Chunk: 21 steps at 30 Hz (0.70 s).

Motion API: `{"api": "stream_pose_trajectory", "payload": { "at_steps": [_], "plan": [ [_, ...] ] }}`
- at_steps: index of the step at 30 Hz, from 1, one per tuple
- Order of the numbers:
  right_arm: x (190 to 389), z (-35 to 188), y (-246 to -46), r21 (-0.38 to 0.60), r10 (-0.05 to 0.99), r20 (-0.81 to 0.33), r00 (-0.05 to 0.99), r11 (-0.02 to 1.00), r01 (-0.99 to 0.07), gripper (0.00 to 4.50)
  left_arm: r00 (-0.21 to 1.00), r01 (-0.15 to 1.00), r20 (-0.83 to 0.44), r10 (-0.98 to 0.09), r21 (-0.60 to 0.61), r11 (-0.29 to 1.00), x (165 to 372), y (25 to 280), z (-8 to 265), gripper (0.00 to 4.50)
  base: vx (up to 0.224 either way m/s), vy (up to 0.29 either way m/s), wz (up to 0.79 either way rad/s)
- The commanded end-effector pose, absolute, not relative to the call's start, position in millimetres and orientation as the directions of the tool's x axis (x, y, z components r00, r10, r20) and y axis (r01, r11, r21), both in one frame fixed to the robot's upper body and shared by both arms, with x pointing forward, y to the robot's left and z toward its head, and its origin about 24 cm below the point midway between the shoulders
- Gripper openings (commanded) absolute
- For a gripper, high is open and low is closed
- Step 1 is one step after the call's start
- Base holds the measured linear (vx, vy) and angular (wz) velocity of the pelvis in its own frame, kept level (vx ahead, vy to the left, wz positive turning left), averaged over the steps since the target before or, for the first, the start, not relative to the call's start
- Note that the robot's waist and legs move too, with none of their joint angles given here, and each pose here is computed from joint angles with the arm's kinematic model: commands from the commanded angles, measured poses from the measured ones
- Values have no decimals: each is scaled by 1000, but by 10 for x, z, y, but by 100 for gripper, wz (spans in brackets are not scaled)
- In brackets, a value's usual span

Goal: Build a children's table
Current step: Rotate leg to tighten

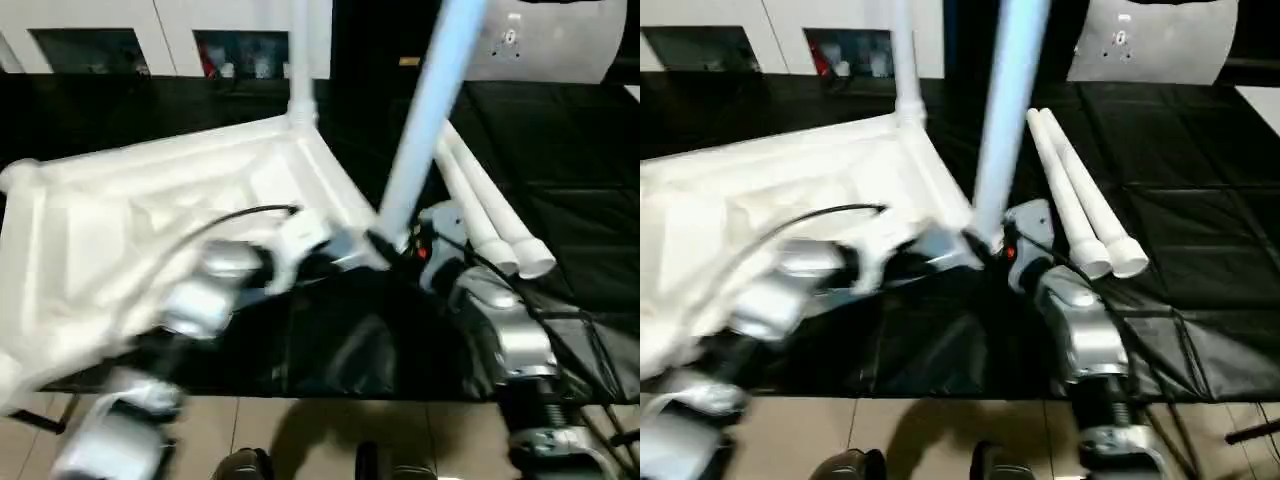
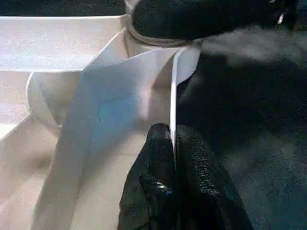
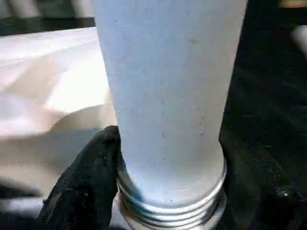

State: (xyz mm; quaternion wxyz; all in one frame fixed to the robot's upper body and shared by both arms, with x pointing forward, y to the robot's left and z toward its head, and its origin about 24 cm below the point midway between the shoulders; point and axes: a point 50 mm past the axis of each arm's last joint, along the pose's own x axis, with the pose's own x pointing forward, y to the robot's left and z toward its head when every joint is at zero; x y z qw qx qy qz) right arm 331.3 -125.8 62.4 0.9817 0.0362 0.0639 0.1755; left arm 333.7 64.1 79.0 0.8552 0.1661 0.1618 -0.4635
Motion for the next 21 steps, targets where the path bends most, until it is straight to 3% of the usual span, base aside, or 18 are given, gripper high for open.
{"api": "stream_pose_trajectory", "payload": {
  "at_steps": [1, 7, 8, 9, 17, 21],
  "plan": [
    [3275, 554, -830, 173, 404, -152, 902, 909, -378, 267, 639, 769, -273, -720, 195, 609, 3437, 354, 1095, 0, 0, 0, 0],
    [3318, 609, -812, 148, 294, -124, 948, 950, -276, 267, 658, 753, -235, -715, 226, 618, 3406, 192, 1131, 0, 0, 0, 0],
    [3318, 609, -812, 148, 294, -124, 948, 950, -276, 323, 658, 753, -235, -715, 226, 618, 3406, 192, 1131, 0, 0, 0, 0],
    [3314, 612, -841, 141, 292, -114, 950, 951, -275, 337, 633, 773, -253, -732, 252, 582, 3395, 254, 1108, 0, 0, 0, 0],
    [3329, 659, -1046, 95, 218, -77, 973, 973, -210, 389, 617, 785, -279, -736, 285, 550, 3421, 434, 1024, 0, 0, 0, 0],
    [3252, 762, -1224, 126, 274, -10, 962, 954, -271, 422, 627, 776, -262, -733, 285, 562, 3474, 506, 1017, 0, 0, 0, 0]
  ]
}}
